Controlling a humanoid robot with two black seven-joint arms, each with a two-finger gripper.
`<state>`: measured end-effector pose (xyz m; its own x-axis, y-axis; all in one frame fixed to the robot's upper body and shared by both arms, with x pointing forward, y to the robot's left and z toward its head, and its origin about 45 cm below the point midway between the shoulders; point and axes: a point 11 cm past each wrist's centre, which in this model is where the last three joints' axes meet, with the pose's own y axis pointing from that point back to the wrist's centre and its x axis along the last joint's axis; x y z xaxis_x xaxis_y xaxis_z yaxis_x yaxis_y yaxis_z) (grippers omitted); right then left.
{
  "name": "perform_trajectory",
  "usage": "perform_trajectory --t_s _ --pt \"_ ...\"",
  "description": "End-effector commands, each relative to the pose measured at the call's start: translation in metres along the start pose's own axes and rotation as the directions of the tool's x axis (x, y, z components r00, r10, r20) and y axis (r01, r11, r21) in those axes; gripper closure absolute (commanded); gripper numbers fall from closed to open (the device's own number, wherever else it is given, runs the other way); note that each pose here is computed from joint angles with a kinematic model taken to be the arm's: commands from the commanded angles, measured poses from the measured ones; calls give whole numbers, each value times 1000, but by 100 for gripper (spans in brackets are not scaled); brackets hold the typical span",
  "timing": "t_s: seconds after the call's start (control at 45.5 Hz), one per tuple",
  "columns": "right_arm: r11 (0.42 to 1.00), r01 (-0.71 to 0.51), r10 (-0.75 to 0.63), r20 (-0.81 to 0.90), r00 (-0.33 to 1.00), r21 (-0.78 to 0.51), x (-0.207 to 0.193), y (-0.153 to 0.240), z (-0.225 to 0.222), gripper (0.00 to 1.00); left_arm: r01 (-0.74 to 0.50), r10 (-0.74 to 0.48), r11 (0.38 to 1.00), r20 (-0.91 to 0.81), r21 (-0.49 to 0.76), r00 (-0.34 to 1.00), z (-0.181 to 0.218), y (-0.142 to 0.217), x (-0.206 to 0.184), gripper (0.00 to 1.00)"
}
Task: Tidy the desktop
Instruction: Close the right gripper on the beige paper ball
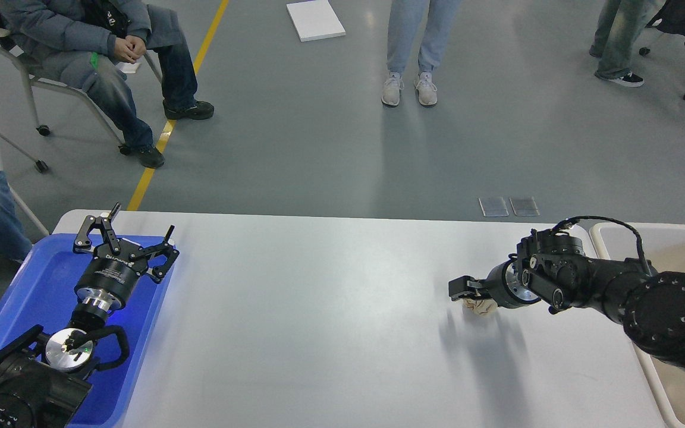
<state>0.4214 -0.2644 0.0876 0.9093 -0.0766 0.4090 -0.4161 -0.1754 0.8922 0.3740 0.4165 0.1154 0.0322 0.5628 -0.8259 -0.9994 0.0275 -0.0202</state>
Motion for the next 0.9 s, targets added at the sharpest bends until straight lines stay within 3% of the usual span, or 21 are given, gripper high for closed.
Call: perform_trajectory --t_s 0.0,0.307,0.527,0.659,0.747,0.813,0.878 --pt "1000 -1 1 -10 1000 -4 -7 -4 4 12 0 0 1000 0 0 1000 0 0 0 0" --pt "1000 -12 11 -82 997 -12 -12 -8 8 28 0 0 1000 0 0 1000 0 0 0 0" --pt "1000 1 -3 -156 988 -10 -13 -7 8 60 0 0 1000 0 -1 1000 0 0 0 0" --pt "1000 5 -4 -187 982 5 -12 -7 6 69 0 0 1000 0 0 1000 0 0 0 0" --pt "1000 4 -4 -190 982 1 -12 -6 7 93 0 0 1000 0 0 1000 0 0 0 0" --pt "1000 4 -4 -191 982 2 -11 -6 6 100 0 0 1000 0 0 1000 0 0 0 0" --pt "1000 10 -10 -190 982 3 -11 -5 6 100 0 0 1000 0 0 1000 0 0 0 0"
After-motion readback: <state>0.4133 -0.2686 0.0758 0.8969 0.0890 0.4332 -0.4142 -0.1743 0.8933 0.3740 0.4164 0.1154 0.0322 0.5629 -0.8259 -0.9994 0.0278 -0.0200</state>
